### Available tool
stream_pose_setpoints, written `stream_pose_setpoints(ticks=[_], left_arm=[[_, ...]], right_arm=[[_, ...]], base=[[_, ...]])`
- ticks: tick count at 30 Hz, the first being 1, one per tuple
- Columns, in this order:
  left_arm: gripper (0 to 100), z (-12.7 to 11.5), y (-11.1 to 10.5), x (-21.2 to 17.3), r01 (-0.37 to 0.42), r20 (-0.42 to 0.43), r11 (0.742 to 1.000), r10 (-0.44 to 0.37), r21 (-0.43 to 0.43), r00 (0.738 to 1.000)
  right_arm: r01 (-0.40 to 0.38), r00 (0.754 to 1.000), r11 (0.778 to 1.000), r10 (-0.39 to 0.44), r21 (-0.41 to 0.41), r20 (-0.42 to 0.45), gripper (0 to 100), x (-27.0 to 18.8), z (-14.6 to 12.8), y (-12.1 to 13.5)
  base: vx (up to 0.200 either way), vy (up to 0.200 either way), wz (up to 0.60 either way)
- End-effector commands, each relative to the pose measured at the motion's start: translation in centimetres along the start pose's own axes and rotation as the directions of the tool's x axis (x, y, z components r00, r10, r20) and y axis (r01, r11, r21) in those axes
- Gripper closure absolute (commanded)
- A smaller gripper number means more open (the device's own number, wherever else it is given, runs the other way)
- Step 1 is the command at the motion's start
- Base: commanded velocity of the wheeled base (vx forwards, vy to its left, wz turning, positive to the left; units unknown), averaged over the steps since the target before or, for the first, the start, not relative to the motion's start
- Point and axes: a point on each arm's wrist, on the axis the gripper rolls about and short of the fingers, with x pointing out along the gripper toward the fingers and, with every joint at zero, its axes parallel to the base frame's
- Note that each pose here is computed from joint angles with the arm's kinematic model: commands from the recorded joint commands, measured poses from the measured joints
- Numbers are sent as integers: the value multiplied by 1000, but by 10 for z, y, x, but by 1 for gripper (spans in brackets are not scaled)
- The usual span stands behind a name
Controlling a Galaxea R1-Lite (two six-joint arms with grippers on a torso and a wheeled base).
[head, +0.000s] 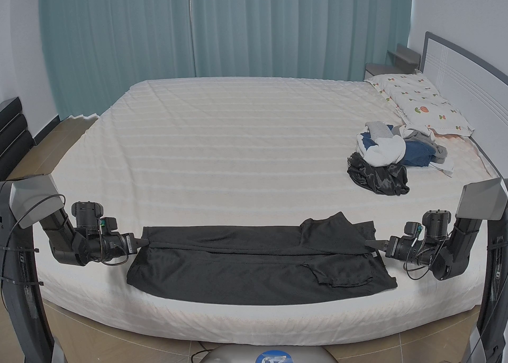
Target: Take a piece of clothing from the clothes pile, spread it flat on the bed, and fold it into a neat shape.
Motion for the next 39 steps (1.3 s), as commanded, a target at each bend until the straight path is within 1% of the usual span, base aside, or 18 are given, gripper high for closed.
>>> stream_pose_setpoints(ticks=[1, 5, 7, 10, 13, 14, 15, 16, 17, 20, 22, 23, 24, 25, 26, 27, 31, 39], left_arm=[[0, 5, -4, -7, 4, 16, 1000, -4, 7, 1000], [0, 11, -5, -17, 2, 38, 1000, -2, 8, 999], [0, 15, -5, -23, 0, 51, 1000, -1, 6, 999], [0, 21, -3, -27, 17, 70, 1000, -17, -5, 997], [0, 26, -5, -24, 24, 81, 999, -21, -38, 996], [0, 31, -9, -20, 31, 97, 997, -24, -74, 995], [0, 31, -9, -20, 31, 97, 997, -24, -74, 995], [0, 37, -17, -14, 53, 107, 989, -38, -136, 994], [0, 38, -20, -10, 59, 109, 984, -41, -170, 993], [0, 39, -29, 2, 57, 100, 975, -36, -217, 994], [0, 40, -32, 10, 30, 85, 971, -10, -238, 996], [0, 40, -32, 10, 30, 85, 971, -10, -238, 996], [0, 40, -34, 16, 14, 59, 966, 2, -257, 998], [0, 39, -35, 18, 7, 43, 964, 4, -267, 999], [0, 39, -35, 18, 5, 39, 963, 5, -270, 999], [0, 37, -34, 20, -9, 7, 959, 11, -284, 1000], [0, 42, -36, 23, -36, -52, 950, 21, -309, 998], [0, 47, -34, 29, -50, -41, 942, 38, -332, 998]], right_arm=[[-7, 1000, 1000, 7, -2, 14, 0, -2, 2, 1], [-9, 999, 1000, 9, -6, 39, 0, -5, 5, 1], [-12, 998, 1000, 12, 10, 65, 0, -7, 11, 2], [-29, 994, 998, 22, 60, 102, 0, -10, 21, 5], [-37, 993, 995, 26, 96, 112, 0, -7, 24, 5], [-37, 994, 994, 25, 106, 110, 0, -4, 23, 4], [-37, 994, 994, 25, 106, 110, 0, -4, 23, 4], [-34, 994, 993, 23, 112, 104, 0, -1, 21, 0], [-33, 994, 993, 21, 113, 104, 0, 2, 21, -1], [-32, 994, 991, 18, 127, 109, 0, 7, 23, -4], [-42, 993, 984, 21, 172, 120, 0, 11, 27, -5], [-42, 993, 984, 21, 172, 120, 0, 11, 27, -5], [-58, 991, 975, 29, 213, 132, 0, 15, 31, -4], [-61, 990, 971, 30, 230, 135, 0, 18, 31, -5], [-59, 991, 971, 28, 231, 134, 0, 18, 31, -6], [-60, 991, 969, 28, 241, 133, 0, 21, 30, -8], [-66, 990, 968, 33, 242, 140, 0, 25, 32, -9], [-52, 993, 965, 22, 258, 120, 0, 30, 36, -10]], base=[[0, 0, 0], [0, 0, 0], [0, 0, 0], [0, 0, 0], [0, 0, 0], [0, 0, 0], [0, 0, 0], [0, 0, 0], [0, 0, 0], [0, 0, 0], [0, 0, 0], [0, 0, 0], [0, 0, 0], [0, 0, 0], [0, 0, 0], [0, 0, 0], [0, 0, 0], [0, 0, 0]])
